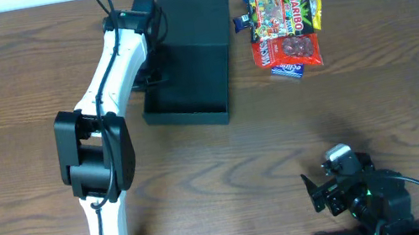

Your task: Pack container

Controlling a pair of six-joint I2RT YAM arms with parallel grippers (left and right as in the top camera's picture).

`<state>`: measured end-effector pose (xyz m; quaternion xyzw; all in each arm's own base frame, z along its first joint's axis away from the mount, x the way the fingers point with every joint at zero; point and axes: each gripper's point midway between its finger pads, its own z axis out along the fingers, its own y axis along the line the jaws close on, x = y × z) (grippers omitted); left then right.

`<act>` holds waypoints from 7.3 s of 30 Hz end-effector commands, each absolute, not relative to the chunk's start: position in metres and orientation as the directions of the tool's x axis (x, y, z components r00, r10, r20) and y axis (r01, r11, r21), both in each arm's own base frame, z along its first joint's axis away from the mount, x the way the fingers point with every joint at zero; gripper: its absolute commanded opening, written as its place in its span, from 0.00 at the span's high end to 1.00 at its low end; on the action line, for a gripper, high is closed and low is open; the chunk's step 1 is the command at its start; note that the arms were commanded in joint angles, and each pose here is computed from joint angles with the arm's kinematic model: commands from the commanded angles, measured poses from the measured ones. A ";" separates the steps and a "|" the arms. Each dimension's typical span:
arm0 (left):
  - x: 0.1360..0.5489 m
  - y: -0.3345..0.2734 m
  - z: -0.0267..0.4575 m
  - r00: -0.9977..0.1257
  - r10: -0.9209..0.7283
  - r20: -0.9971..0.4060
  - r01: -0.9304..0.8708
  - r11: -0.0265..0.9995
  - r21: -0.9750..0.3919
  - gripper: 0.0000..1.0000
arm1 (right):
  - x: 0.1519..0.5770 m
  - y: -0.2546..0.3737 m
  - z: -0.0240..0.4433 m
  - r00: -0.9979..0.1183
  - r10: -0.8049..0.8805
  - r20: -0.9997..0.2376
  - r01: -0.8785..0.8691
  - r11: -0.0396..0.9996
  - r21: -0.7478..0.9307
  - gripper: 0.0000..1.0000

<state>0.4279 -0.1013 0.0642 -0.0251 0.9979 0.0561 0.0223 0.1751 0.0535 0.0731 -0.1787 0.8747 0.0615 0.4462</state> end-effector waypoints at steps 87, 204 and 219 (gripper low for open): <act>0.349 -0.096 0.234 -0.904 -0.011 -0.427 0.016 0.998 -0.059 0.05 | 0.175 0.052 0.071 -0.537 -0.267 -0.800 -0.369 0.927 -0.062 0.01; 0.458 0.046 0.218 -0.757 -0.218 -0.616 -0.262 0.965 -0.019 0.05 | 0.439 0.266 0.215 -0.680 -0.351 -0.644 -0.717 0.501 0.485 0.99; 0.453 0.087 0.219 -0.751 -0.229 -0.619 -0.301 0.953 0.012 0.05 | 0.382 0.328 0.175 -0.611 -0.538 -0.580 -0.789 0.360 0.497 0.99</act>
